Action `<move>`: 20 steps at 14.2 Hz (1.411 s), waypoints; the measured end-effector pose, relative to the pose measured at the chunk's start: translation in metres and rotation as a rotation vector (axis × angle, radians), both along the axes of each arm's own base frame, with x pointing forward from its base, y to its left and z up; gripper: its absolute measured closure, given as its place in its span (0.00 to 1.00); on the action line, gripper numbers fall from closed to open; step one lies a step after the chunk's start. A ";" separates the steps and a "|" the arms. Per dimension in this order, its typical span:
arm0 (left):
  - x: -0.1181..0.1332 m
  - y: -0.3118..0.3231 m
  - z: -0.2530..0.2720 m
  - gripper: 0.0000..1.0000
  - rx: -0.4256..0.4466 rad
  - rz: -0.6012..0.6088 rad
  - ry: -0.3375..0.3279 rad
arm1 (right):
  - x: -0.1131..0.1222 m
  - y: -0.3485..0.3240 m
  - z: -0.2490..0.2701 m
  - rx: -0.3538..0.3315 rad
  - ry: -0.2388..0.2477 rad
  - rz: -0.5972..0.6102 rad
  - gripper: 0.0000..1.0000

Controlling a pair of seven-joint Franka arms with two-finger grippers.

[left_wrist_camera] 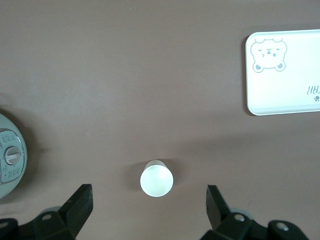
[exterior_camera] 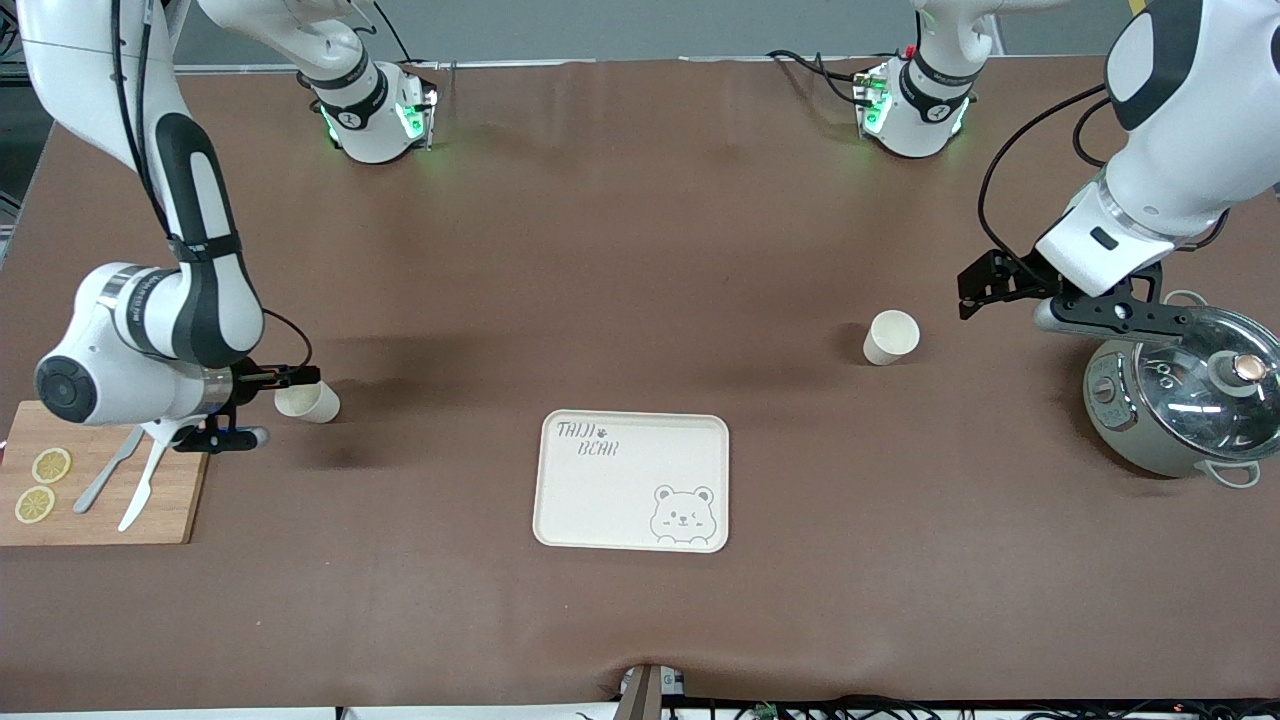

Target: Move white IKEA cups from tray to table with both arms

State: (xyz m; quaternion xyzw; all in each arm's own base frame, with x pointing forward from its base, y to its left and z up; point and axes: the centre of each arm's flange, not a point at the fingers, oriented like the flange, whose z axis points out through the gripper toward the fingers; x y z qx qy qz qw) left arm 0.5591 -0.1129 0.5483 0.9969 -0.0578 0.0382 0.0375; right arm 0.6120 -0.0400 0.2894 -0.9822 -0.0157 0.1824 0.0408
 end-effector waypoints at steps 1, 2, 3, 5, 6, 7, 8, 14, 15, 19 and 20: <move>0.000 -0.001 0.001 0.00 0.000 -0.002 0.001 | 0.006 -0.003 0.021 -0.010 0.019 0.013 0.00; -0.001 -0.004 0.001 0.00 0.001 -0.004 0.001 | 0.012 -0.003 0.042 -0.017 0.032 0.024 0.00; -0.002 -0.007 0.002 0.00 0.002 -0.002 0.002 | 0.018 -0.002 0.061 -0.020 0.035 0.033 0.00; -0.003 -0.017 0.005 0.00 0.000 -0.001 -0.003 | 0.025 0.003 0.089 -0.022 0.040 0.046 0.00; -0.003 -0.021 0.008 0.00 -0.002 0.003 -0.009 | 0.028 0.004 0.101 -0.022 0.037 0.049 0.00; -0.003 -0.022 0.014 0.00 -0.004 0.005 -0.015 | 0.032 0.004 0.114 -0.023 0.022 0.051 0.00; -0.002 -0.022 0.019 0.00 -0.006 0.011 -0.021 | 0.036 0.003 0.128 -0.025 0.001 0.051 0.00; 0.006 -0.014 0.046 0.00 0.067 -0.052 -0.086 | 0.040 0.000 0.195 -0.016 -0.051 0.054 0.00; 0.008 -0.014 0.046 0.00 0.068 -0.054 -0.087 | 0.038 0.003 0.210 -0.008 -0.066 0.062 0.00; 0.007 -0.015 0.036 0.00 0.078 -0.062 -0.032 | 0.019 0.004 0.258 0.019 -0.096 0.072 0.00; 0.005 -0.016 0.034 0.00 0.082 -0.066 -0.011 | 0.014 0.001 0.268 0.017 -0.108 0.070 0.00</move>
